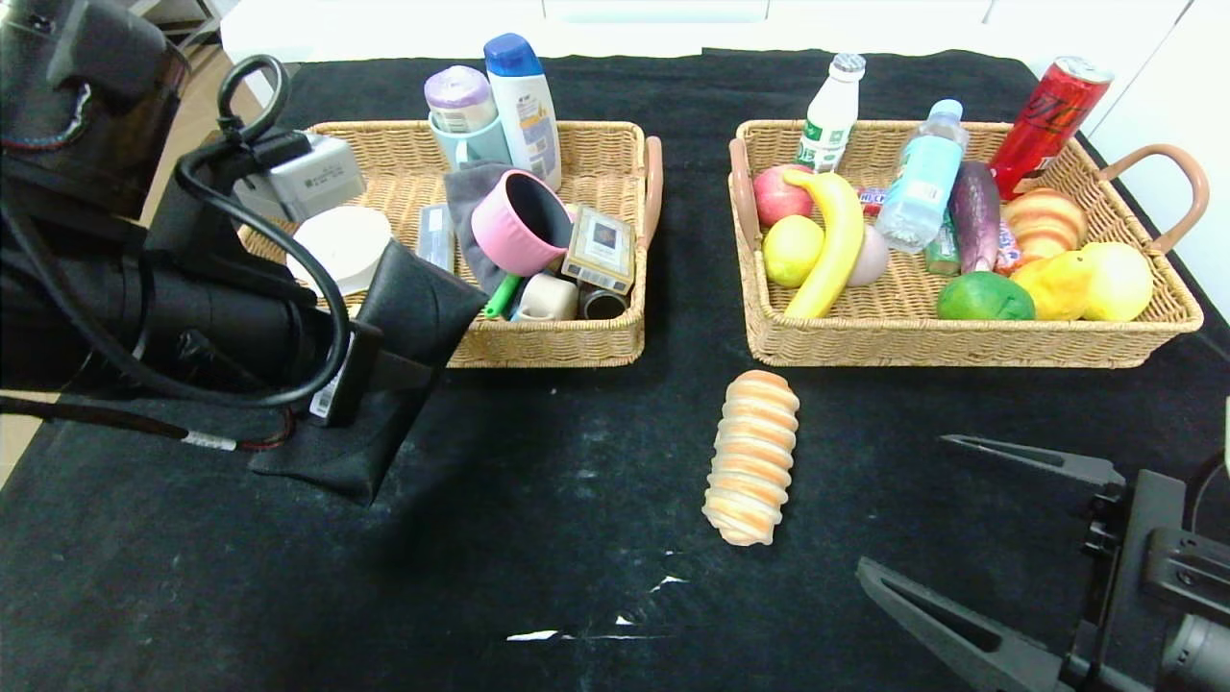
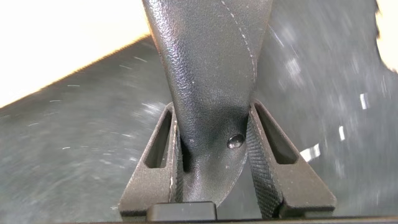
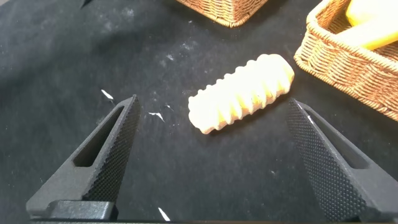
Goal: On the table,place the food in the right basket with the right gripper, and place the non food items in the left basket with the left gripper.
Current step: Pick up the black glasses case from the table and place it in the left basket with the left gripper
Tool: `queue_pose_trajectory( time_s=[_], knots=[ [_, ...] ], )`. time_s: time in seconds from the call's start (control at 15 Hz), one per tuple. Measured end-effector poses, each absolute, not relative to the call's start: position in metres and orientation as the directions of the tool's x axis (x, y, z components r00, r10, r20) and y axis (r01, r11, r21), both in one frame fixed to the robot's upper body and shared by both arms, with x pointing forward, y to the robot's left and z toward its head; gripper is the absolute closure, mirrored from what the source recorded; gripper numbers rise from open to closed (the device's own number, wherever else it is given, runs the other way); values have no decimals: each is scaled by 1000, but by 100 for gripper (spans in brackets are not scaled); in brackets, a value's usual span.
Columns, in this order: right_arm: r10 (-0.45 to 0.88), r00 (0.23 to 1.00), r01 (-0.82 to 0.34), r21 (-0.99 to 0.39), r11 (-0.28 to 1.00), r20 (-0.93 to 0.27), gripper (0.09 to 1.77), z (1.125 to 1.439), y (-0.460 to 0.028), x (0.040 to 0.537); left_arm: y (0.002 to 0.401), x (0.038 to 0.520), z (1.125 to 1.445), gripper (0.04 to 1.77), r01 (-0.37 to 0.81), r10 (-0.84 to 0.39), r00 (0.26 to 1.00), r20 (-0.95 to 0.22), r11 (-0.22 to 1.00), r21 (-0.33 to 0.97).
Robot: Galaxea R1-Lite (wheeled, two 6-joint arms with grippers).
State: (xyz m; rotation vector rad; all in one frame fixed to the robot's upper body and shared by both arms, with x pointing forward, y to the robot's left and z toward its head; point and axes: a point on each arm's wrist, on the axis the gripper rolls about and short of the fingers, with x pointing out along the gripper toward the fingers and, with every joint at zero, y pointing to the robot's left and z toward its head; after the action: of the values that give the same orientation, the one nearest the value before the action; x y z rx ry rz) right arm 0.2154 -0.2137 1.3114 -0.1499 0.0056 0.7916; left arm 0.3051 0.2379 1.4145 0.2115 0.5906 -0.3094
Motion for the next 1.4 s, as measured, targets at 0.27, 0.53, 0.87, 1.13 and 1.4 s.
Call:
queue_pose_trajectory(
  time_s=[0.27,0.53,0.87,1.13,1.4],
  knots=[
    [708,703,-709,-132,692,-64,15,1311,-213,216,247,327,1432,114,234,-177,835,-521,971,46],
    [708,703,-710,-132,692,-67,15,1310,-213,216,255,349,1444,115,168,-129,867,-481,985,38],
    [708,703,-710,-132,692,-72,15,1309,-213,216,259,374,1463,115,123,-100,907,-409,992,30],
    [708,703,-710,-133,692,-72,15,1309,-213,217,255,394,1469,116,101,-82,938,-337,994,39],
    [708,703,-709,-133,693,-61,15,1311,-213,216,251,417,1465,116,52,-30,965,-262,996,78]
  ],
)
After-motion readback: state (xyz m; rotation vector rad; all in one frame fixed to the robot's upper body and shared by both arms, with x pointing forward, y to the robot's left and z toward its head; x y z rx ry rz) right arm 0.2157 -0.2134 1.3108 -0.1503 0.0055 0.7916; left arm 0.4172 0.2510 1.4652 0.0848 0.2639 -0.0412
